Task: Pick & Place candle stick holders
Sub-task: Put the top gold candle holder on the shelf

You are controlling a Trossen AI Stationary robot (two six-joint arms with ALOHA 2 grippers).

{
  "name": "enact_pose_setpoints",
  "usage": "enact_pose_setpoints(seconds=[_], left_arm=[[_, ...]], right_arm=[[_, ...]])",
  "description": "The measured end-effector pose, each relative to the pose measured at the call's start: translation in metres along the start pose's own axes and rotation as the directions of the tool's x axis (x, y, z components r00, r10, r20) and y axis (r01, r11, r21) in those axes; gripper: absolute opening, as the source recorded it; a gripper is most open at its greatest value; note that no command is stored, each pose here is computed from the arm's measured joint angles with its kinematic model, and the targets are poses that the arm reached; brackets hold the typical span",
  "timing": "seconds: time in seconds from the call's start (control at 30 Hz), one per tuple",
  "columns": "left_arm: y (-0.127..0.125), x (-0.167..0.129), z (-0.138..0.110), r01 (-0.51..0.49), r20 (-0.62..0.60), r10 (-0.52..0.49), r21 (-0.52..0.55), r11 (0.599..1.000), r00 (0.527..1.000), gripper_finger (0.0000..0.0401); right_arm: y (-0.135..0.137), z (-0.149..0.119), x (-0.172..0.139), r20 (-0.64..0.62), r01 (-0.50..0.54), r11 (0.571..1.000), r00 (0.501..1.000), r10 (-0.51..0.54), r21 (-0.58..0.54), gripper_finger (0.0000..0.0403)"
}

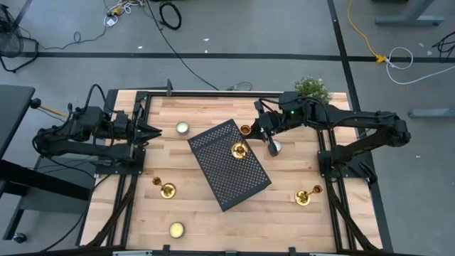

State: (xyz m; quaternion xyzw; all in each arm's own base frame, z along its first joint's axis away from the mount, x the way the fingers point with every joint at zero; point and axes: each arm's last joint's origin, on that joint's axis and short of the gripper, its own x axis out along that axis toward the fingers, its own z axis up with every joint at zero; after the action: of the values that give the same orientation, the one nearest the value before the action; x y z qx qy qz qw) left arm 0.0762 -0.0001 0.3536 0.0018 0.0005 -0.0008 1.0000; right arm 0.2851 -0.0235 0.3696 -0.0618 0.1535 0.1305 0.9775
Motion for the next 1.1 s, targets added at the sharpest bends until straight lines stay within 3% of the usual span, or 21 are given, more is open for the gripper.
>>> enact_pose_setpoints(seconds=[1.1], left_arm=[[0.0, 0.0, 0.0, 0.0, 0.0, 0.0, 0.0, 1.0, 1.0, 0.0046]], right_arm=[[-0.003, -0.0051, -0.0001, -0.024, 0.008, 1.0, 1.0, -0.008, 0.013, 0.0018]])
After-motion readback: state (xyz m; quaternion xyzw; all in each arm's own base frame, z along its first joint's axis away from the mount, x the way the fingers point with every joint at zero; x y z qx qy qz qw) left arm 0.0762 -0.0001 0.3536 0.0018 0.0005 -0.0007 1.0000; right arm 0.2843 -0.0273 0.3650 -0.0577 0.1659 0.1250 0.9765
